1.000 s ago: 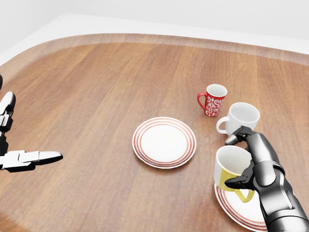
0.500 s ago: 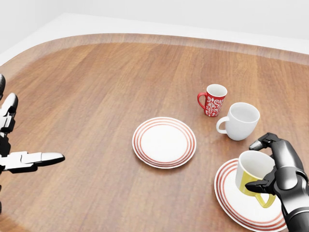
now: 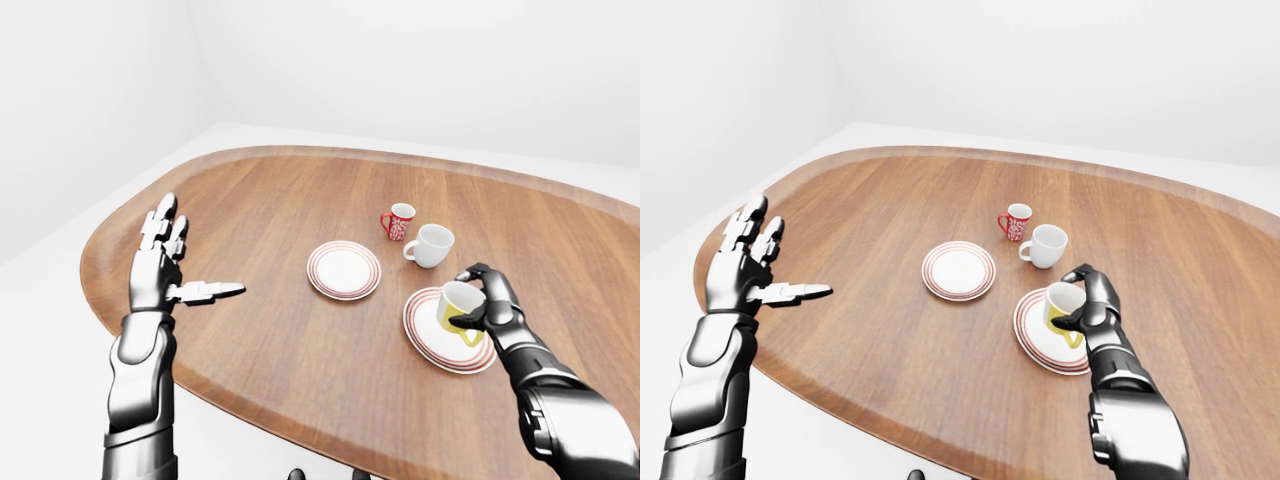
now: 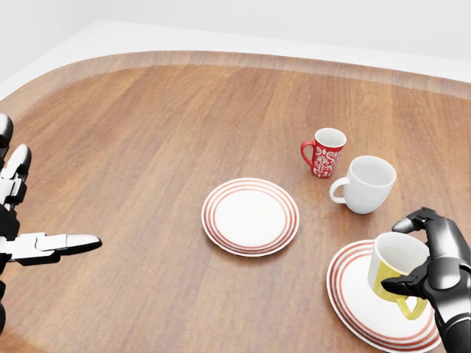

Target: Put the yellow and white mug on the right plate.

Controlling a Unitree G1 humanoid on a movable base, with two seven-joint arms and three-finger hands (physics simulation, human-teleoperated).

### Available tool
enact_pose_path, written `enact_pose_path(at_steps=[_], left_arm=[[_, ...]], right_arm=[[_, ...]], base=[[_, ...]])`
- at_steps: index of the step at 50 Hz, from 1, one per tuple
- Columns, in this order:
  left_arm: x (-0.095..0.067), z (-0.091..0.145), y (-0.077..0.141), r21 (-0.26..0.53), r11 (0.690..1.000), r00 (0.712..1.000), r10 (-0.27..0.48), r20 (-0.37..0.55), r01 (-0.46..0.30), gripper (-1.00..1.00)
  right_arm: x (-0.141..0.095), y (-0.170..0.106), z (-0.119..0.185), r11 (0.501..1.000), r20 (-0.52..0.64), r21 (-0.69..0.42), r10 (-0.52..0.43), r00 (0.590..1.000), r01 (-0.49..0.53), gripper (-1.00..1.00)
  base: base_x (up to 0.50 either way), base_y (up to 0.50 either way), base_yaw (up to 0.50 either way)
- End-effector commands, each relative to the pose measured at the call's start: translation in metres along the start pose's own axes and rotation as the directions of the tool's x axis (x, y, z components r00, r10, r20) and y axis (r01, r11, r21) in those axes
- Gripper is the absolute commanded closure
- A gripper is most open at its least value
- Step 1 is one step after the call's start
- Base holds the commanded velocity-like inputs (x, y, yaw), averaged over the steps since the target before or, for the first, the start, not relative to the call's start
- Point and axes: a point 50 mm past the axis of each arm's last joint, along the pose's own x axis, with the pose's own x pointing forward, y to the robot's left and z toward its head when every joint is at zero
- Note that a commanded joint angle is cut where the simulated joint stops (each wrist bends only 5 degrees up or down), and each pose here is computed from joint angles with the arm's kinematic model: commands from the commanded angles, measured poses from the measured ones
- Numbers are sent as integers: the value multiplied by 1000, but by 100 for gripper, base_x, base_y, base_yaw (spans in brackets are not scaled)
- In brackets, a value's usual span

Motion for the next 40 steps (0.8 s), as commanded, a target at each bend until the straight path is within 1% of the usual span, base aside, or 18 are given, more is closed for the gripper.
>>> enact_pose_path(at_steps=[1, 26, 40], left_arm=[[0, -2, -1, 1, 1000, 1000, -2, -7, 2, -88], [-1, -3, -2, 0, 1000, 1000, -5, -13, 5, -88], [-1, -2, -2, 1, 1000, 1000, -7, -8, 7, -88]], right_arm=[[2, -1, 5, 1000, 0, -6, -26, 1000, 26, 100], [4, 0, 18, 999, 24, -12, -35, 999, 35, 100], [3, 1, 15, 999, 11, 1, -43, 999, 43, 100]], base=[[0, 0, 0], [0, 0, 0], [0, 0, 0]])
